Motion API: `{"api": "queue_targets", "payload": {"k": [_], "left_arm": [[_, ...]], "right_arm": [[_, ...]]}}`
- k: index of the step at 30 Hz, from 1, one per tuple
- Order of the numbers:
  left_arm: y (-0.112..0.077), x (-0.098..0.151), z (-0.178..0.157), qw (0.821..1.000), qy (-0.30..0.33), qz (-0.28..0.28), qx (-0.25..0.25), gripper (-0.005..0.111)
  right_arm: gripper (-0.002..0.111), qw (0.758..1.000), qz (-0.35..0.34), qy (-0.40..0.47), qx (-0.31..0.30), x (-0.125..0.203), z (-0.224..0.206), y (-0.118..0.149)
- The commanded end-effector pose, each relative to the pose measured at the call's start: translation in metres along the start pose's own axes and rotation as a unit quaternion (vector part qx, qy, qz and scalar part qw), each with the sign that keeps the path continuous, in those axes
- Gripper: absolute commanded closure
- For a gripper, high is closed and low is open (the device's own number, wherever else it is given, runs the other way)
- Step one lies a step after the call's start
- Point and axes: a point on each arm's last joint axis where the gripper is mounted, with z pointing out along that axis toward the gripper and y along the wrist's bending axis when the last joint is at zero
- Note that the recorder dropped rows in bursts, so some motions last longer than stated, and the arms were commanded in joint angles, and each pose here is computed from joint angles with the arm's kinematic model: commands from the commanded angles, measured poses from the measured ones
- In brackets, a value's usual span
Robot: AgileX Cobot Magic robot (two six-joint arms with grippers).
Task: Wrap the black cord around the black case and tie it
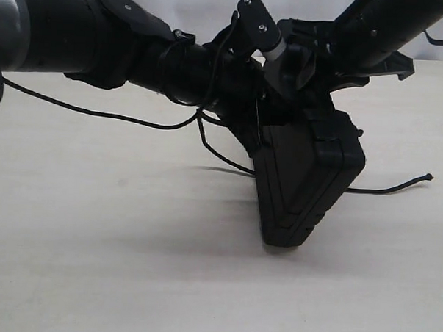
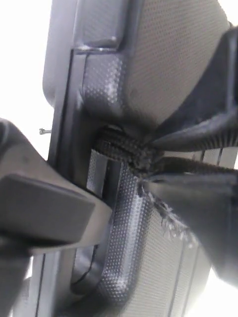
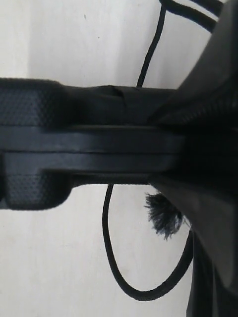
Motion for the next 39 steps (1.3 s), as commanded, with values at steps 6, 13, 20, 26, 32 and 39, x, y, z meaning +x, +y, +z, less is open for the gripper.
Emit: {"api": "queue_targets", "payload": {"k": [6,13,20,26,32,39], "left_arm": [[-0.002,-0.008,-0.015,0.997,0.021,0.073,-0.008,0.056],[-0.008,0.002,-0.029,0.974,0.112,0.196,0.033,0.056],[0.004,0.01,-0.014,0.977,0.112,0.178,-0.017,0.056],[0.007,0.013,-0.007,0.983,0.102,0.15,-0.033,0.076],[0.009,0.008,-0.006,0.991,0.072,0.099,-0.051,0.107],[0.008,0.003,-0.005,0.994,0.052,0.076,-0.062,0.107]], "right_arm": [[0.104,1.0,-0.011,0.006,-0.004,0.002,0.002,0.001],[0.104,1.0,-0.014,0.007,-0.004,0.002,0.002,0.001],[0.104,1.0,-0.014,0.006,-0.004,0.002,0.002,0.001],[0.104,1.0,-0.014,0.007,-0.004,0.002,0.002,0.001],[0.104,1.0,-0.014,0.007,-0.004,0.002,0.002,0.001],[0.104,1.0,-0.013,0.005,-0.006,0.002,0.002,0.002]]}}
